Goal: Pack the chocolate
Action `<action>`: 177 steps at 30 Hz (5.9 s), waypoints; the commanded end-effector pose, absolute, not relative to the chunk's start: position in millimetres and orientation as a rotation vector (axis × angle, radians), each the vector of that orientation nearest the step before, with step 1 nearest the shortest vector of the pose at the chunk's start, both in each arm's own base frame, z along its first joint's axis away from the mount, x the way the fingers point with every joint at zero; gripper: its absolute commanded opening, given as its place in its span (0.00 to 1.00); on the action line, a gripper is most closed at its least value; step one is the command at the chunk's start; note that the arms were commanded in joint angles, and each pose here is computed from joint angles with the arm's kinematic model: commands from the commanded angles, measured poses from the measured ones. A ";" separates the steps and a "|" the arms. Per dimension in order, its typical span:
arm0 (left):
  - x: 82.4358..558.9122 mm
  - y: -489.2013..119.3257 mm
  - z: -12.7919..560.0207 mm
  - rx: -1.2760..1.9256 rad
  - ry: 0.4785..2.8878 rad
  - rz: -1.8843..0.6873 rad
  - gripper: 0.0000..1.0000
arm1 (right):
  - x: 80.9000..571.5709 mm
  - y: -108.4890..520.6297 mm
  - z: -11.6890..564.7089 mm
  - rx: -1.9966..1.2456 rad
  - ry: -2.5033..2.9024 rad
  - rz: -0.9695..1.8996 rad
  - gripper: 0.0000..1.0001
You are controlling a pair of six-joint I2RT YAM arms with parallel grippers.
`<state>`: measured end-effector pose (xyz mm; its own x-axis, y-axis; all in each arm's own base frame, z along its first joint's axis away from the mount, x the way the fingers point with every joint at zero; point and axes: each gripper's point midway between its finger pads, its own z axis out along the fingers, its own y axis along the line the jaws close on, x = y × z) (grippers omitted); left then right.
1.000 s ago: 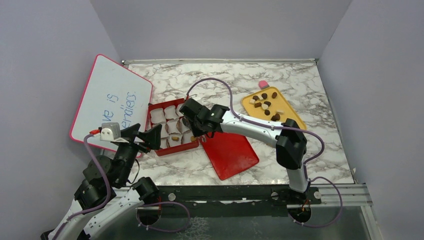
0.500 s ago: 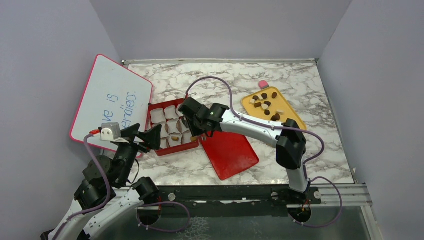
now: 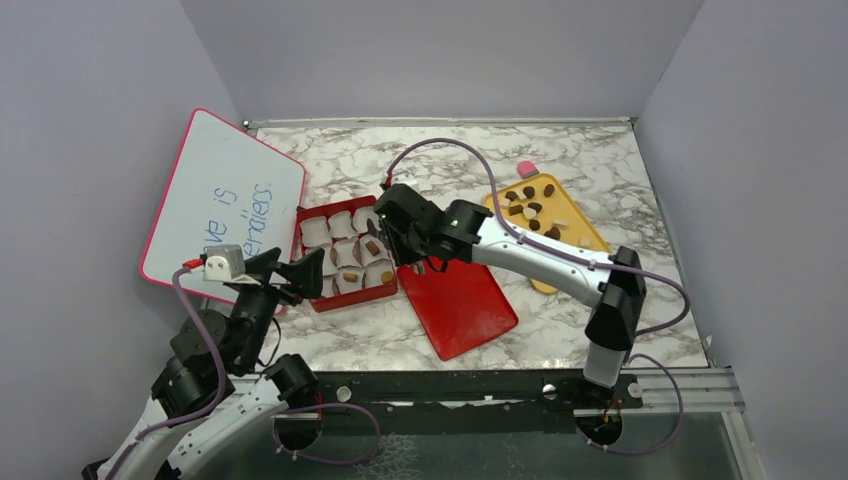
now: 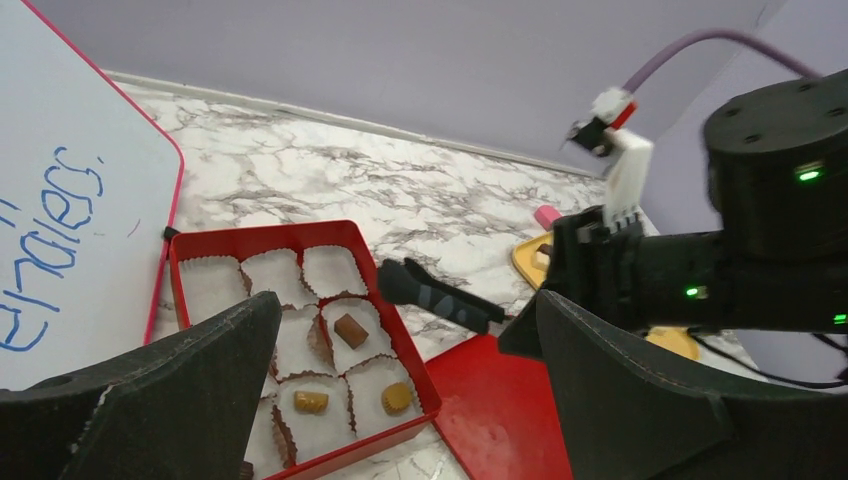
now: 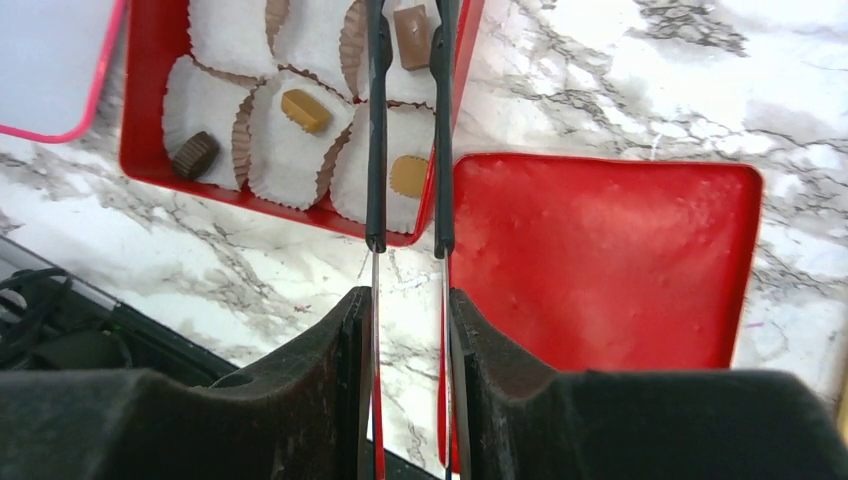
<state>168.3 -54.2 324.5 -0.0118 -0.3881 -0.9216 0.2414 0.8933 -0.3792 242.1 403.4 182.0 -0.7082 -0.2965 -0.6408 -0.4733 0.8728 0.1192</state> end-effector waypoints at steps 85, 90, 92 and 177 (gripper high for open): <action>195.7 -117.0 246.1 0.208 1.781 -0.362 0.99 | 265.8 81.6 131.9 0.069 2.545 -0.182 0.28; 195.9 -117.2 245.6 0.208 1.782 -0.361 0.99 | 264.5 83.2 138.2 0.064 2.541 -0.160 0.27; 195.9 -117.2 245.8 0.208 1.782 -0.360 0.99 | 264.3 83.3 142.8 0.065 2.529 -0.149 0.27; 165.4 -53.0 309.1 -0.103 1.478 -0.508 0.99 | 240.6 483.8 124.8 -0.690 2.361 0.661 0.26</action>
<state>165.5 -59.0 305.3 -0.0133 -0.3583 -0.9335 0.2809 0.8947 -0.3474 240.9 461.0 115.1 -0.7010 -0.3465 -0.6234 -0.5893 0.7737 0.2327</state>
